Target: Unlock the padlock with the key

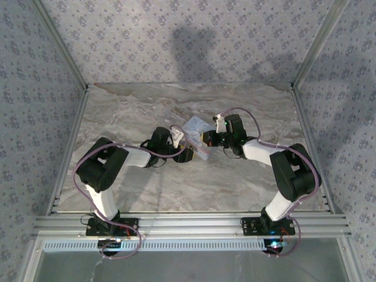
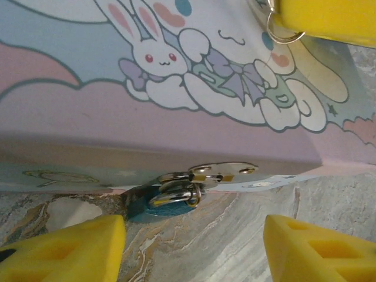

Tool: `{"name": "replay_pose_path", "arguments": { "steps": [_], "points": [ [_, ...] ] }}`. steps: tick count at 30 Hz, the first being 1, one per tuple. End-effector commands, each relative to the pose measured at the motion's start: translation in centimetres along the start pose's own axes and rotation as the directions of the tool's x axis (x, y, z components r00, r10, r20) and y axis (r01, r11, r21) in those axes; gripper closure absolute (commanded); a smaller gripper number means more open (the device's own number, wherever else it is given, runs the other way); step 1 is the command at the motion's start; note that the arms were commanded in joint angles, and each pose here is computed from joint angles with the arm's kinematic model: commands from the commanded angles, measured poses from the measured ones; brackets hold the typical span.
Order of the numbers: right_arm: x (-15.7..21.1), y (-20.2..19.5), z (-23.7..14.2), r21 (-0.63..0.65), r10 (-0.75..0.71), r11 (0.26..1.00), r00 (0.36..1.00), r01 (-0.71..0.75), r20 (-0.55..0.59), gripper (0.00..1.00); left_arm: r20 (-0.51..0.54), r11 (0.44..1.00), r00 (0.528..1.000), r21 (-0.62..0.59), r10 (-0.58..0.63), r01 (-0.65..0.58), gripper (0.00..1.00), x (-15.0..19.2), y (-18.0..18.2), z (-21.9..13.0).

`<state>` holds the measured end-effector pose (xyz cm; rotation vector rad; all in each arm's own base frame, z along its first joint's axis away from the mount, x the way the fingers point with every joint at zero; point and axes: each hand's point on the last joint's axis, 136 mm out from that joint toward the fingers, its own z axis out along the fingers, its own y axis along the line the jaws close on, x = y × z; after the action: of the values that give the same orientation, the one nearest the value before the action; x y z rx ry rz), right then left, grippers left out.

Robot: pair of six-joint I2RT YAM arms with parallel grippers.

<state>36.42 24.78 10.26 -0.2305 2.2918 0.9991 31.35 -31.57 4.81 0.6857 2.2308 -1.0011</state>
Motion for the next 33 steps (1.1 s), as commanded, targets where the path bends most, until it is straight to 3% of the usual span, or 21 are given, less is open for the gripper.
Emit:
{"name": "replay_pose_path", "arguments": {
  "steps": [1, 25, 33],
  "points": [
    [2.8, -1.8, 0.0, 0.078, 0.035, 0.997, 0.997, -0.029, -0.075, 1.0, 0.024, 0.999, 0.999, 0.004, 0.046, -0.047, 0.39, -0.9, -0.3, 0.8],
    [3.3, -1.6, 0.1, 0.089, 0.032, 0.996, 0.996, -0.024, -0.086, 1.0, -0.01, 0.996, 0.999, -0.087, 0.032, -0.033, 0.65, -0.5, 0.5, 2.6],
    [2.7, -0.9, -0.2, 0.079, 0.011, 0.997, 0.998, -0.006, -0.064, 1.0, 0.002, 0.997, 1.0, -0.069, 0.018, -0.018, 0.77, -1.0, -0.1, 2.4]
  ]
}}
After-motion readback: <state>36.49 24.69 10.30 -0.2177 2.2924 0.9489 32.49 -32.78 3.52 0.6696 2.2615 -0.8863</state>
